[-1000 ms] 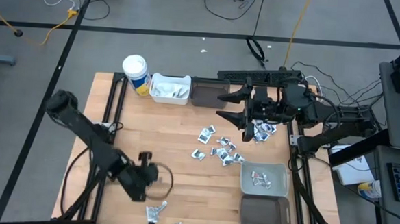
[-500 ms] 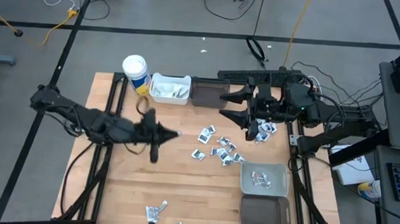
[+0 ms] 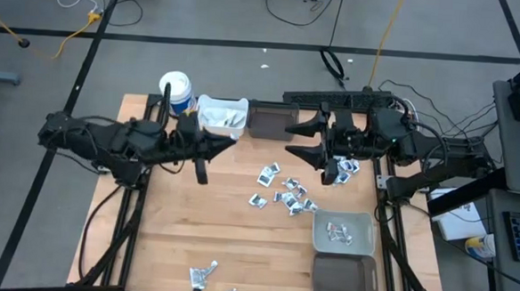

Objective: Pick & Place First Aid Supplies
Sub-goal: Put the orange ointment pack into the gray bin

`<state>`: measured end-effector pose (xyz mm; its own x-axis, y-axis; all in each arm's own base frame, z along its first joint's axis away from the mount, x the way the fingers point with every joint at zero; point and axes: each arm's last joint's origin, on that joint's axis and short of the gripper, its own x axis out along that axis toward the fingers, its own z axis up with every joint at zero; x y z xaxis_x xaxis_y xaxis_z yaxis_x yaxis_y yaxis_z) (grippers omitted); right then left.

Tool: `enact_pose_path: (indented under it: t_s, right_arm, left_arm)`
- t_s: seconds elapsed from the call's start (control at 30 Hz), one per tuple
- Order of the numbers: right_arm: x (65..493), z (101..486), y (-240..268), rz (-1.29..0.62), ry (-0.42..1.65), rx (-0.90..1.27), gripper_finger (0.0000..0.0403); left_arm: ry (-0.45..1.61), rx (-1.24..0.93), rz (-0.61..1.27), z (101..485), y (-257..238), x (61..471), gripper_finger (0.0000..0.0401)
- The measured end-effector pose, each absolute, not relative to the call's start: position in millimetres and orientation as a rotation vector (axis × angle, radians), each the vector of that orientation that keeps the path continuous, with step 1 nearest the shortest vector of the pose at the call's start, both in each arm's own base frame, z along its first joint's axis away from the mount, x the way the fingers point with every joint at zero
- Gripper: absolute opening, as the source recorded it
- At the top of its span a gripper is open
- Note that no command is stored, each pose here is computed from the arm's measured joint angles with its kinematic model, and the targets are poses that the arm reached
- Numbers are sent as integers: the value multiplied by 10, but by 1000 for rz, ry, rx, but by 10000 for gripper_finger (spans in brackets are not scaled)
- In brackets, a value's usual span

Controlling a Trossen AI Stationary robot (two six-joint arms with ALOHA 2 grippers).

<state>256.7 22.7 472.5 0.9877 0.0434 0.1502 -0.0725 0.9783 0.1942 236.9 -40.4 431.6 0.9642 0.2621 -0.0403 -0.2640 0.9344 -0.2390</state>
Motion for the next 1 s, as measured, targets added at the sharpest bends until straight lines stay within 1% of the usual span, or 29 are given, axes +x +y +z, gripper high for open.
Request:
enact_pose_path:
  t_s: [0.17,0.3,0.57,0.83,0.93,1.0]
  right_arm:
    - [2671,4691,230,55,-148,208,222]
    - [2818,4702,236,26,-141,195,222]
    - [2962,4796,188,5,-125,165,222]
    - [2979,4740,201,7,-72,183,220]
    - [2980,4743,217,12,-75,184,203]
    - [2974,4746,216,13,-75,192,178]
  left_arm:
    - [34,-220,252,4530,-336,2530,0]
    - [32,-193,233,4611,-312,2704,0]
    - [53,-142,169,4660,-353,3035,0]
    - [70,-132,166,4683,-365,3113,0]
    - [67,-134,165,4691,-364,3107,0]
    - [66,-134,165,4692,-364,3107,0]
